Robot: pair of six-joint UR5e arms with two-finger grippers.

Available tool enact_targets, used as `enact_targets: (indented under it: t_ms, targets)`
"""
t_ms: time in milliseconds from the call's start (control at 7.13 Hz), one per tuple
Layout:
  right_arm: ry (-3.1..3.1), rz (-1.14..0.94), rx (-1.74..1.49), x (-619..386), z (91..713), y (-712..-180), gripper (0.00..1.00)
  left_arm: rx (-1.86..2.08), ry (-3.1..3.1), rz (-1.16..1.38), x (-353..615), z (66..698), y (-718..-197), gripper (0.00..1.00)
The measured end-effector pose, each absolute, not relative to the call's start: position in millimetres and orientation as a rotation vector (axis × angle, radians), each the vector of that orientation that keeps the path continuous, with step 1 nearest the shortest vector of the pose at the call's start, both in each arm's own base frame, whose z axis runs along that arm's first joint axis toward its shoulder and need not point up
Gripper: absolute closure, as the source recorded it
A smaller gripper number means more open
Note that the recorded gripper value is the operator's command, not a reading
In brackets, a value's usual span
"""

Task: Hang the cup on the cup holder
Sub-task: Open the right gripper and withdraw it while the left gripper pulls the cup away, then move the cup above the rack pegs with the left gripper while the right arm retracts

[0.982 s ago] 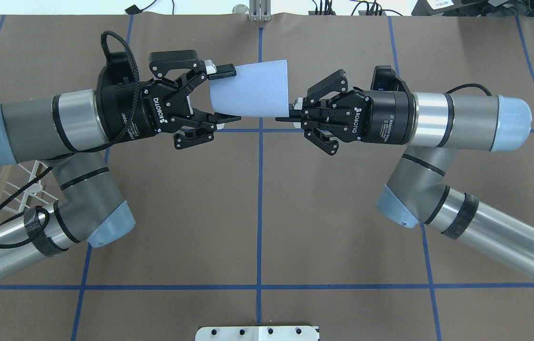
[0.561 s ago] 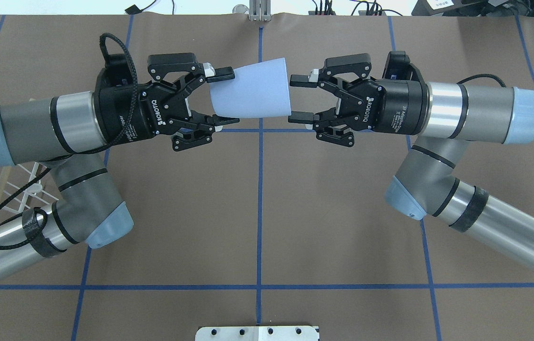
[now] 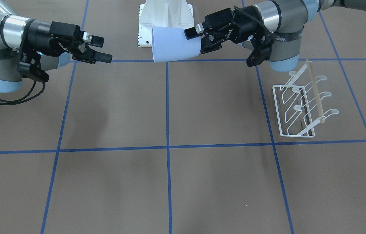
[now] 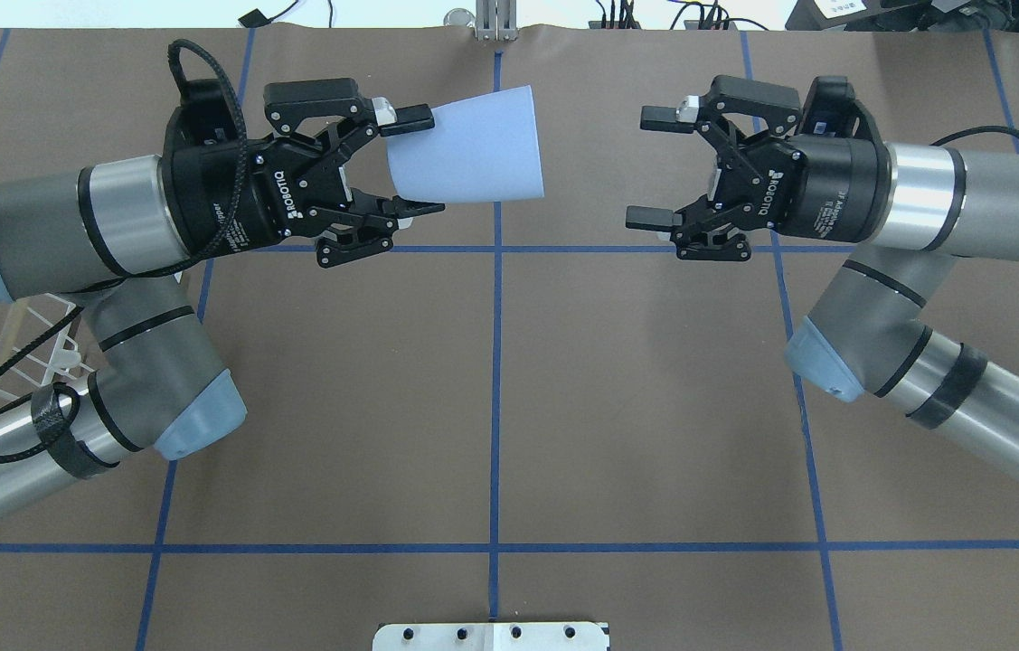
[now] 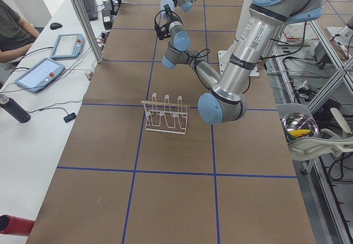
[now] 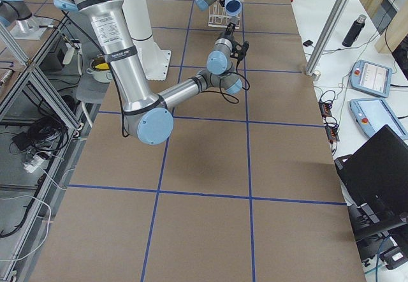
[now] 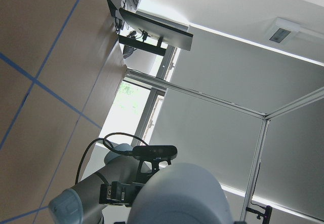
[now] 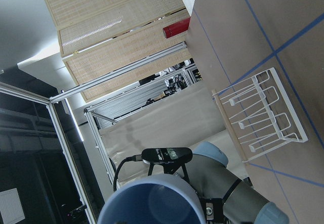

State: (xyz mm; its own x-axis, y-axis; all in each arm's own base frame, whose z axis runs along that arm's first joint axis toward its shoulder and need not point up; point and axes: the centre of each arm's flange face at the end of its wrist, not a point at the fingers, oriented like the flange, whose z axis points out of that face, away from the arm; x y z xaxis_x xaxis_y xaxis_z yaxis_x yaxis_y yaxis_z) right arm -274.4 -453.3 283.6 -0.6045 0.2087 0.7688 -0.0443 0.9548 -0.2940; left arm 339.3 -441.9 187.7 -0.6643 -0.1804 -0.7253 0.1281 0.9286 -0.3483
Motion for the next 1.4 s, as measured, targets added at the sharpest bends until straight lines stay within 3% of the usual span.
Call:
enact_targets:
  t_ms: [561, 982, 1402]
  targets:
    - [-1.81, 0.178, 0.404, -212.9, 392.9, -482.2, 0.0, 0.354, 1.761, -0.35, 253.6, 259.4, -519.8, 1.0]
    - [-1.479, 0.069, 0.545, -160.8, 443.8, -510.4, 0.0, 0.486, 1.395, -0.215, 161.5, 319.4, -563.7, 1.0]
    - [-1.144, -0.071, 0.617, -103.1, 495.7, -538.2, 0.0, 0.534, 1.131, -0.065, 122.9, 359.5, -570.0, 1.0]
